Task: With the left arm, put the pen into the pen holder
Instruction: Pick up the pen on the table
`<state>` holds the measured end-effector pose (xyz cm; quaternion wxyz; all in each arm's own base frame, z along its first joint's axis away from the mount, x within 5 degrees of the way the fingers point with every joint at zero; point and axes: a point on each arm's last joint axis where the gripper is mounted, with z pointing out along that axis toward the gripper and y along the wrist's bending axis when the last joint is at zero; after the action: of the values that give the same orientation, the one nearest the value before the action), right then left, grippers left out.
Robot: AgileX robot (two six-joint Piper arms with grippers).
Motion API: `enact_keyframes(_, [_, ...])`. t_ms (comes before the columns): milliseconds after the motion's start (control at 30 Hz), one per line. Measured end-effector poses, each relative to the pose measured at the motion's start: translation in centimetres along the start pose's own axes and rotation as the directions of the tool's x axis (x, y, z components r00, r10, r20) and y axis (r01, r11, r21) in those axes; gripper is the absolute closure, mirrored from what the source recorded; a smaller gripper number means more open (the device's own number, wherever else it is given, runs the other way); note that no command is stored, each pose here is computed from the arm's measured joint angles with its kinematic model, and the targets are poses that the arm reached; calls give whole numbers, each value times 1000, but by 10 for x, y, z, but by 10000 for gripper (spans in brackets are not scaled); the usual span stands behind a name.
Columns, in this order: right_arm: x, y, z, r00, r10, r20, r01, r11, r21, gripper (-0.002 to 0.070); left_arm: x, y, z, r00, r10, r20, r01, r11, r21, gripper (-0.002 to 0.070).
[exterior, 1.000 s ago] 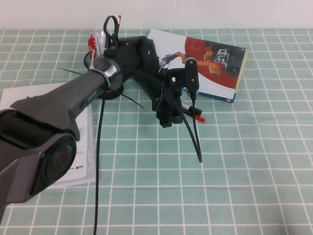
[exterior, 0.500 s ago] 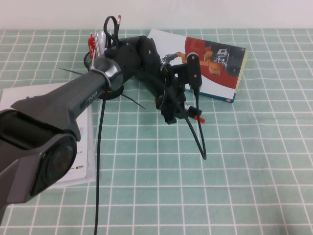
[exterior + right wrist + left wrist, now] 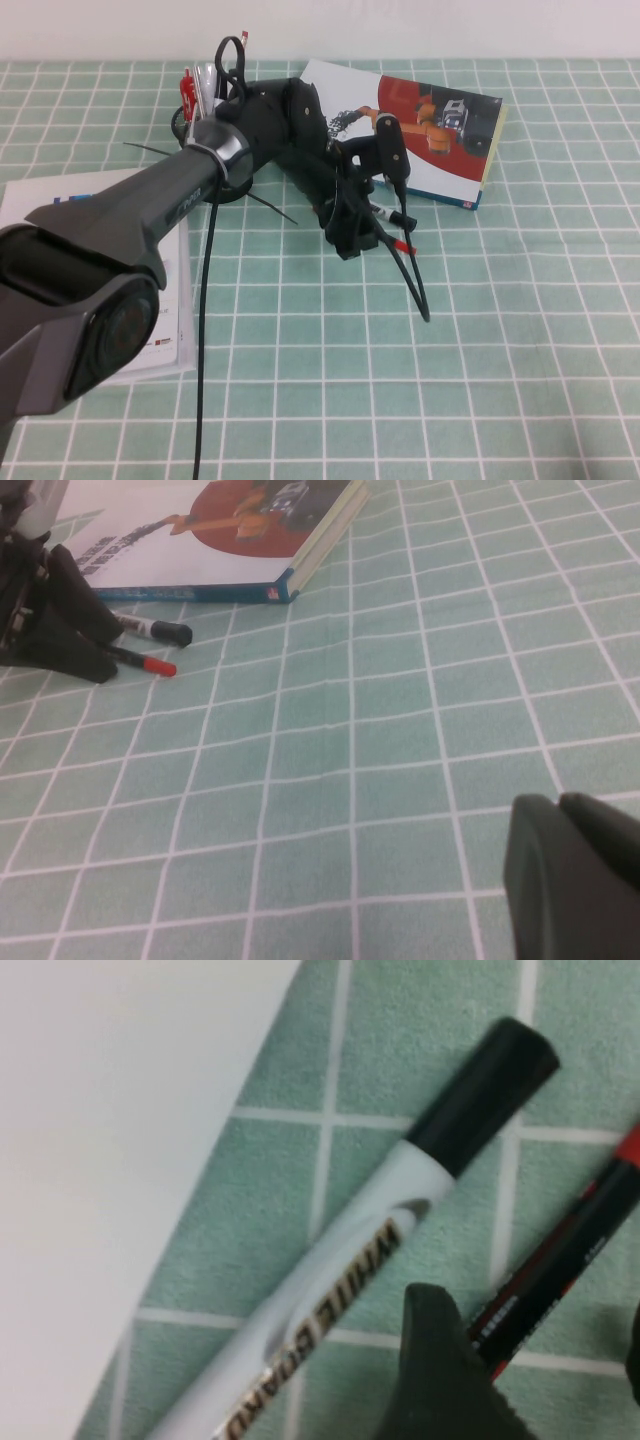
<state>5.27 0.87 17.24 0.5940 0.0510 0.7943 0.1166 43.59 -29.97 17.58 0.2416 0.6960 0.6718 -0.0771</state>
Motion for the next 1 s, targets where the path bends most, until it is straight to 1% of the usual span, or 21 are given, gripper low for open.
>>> enact_keyframes(200, [0,0,0,1000,0,0,0,1000,0,696,-2,-8,-2,999,18,-36,-16,998,54,328])
enact_keyframes(333, [0,0,0,1000,0,0,0,1000,0,696,-2,-14,-4,998,29,-60,-23,994,107,329])
enact_keyframes(433, [0,0,0,1000,0,0,0,1000,0,696,-2,-19,-6,996,42,-84,-30,989,144,352])
enact_keyframes(567, [0,0,0,1000,0,0,0,1000,0,696,-4,-23,-12,990,75,-122,-55,985,165,379])
enact_keyframes(800, [0,0,0,1000,0,0,0,1000,0,696,-12,-22,-34,987,110,-118,-94,986,136,384])
enact_keyframes(1000, [0,0,0,1000,0,0,0,1000,0,696,-11,-20,-32,986,119,-118,-105,987,121,384])
